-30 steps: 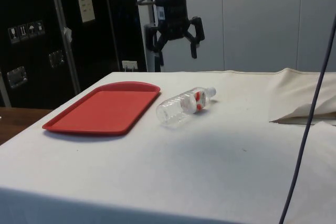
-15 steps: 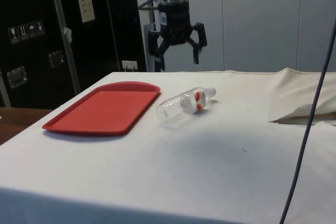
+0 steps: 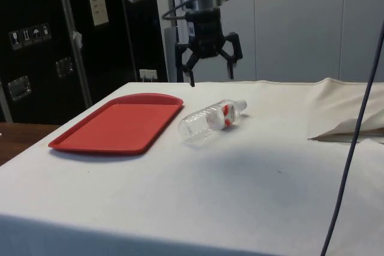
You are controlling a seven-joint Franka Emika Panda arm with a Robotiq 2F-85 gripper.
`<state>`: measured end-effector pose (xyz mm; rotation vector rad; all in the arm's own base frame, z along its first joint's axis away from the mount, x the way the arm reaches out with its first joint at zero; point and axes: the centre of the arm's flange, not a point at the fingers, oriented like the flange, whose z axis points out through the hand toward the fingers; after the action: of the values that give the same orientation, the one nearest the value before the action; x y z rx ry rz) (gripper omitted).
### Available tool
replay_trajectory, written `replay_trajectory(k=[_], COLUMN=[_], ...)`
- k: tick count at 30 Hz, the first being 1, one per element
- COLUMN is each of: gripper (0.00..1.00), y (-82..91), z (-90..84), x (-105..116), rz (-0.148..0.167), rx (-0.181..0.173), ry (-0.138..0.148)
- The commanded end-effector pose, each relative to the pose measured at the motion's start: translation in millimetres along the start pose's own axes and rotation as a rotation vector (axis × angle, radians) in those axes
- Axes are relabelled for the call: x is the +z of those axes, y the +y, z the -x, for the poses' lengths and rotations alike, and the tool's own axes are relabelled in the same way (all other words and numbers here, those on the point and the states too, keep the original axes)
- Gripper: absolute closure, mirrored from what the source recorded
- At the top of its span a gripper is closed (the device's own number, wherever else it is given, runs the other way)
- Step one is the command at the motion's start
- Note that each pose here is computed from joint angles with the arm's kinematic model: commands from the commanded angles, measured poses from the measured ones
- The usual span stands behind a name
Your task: Place the bottle upright on the tray.
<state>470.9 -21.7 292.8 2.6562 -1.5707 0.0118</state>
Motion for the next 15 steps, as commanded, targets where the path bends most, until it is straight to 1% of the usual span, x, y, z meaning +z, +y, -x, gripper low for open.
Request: replay_trajectory(k=[1,3,4,5,6,8,11,12,13,15], gripper=[0.00,0.00,0.00,0.00,0.00,0.00,0.00,0.00,0.00,0.00], y=[-0.1,0.0,0.1,-0.1,0.1,0.3,-0.2,0.1,-0.1,-0.6], z=[-0.8,-1.2,-0.3,-1.2,-1.6,-1.9,-1.1,-1.6,-1.0,-0.8], x=[2,5,4,6,8,10,11,11,12,13], rz=[-0.009,-0.004,0.006,-0.002,0.000,0.002,-0.007,0.008,-0.014,-0.022], rx=[0.015,0.026,0.016,0.030,0.041,0.050,0.062,0.055,0.070,0.079], ry=[0.004,0.003,-0.001,0.002,0.001,-0.001,-0.009,-0.008,-0.018,-0.025])
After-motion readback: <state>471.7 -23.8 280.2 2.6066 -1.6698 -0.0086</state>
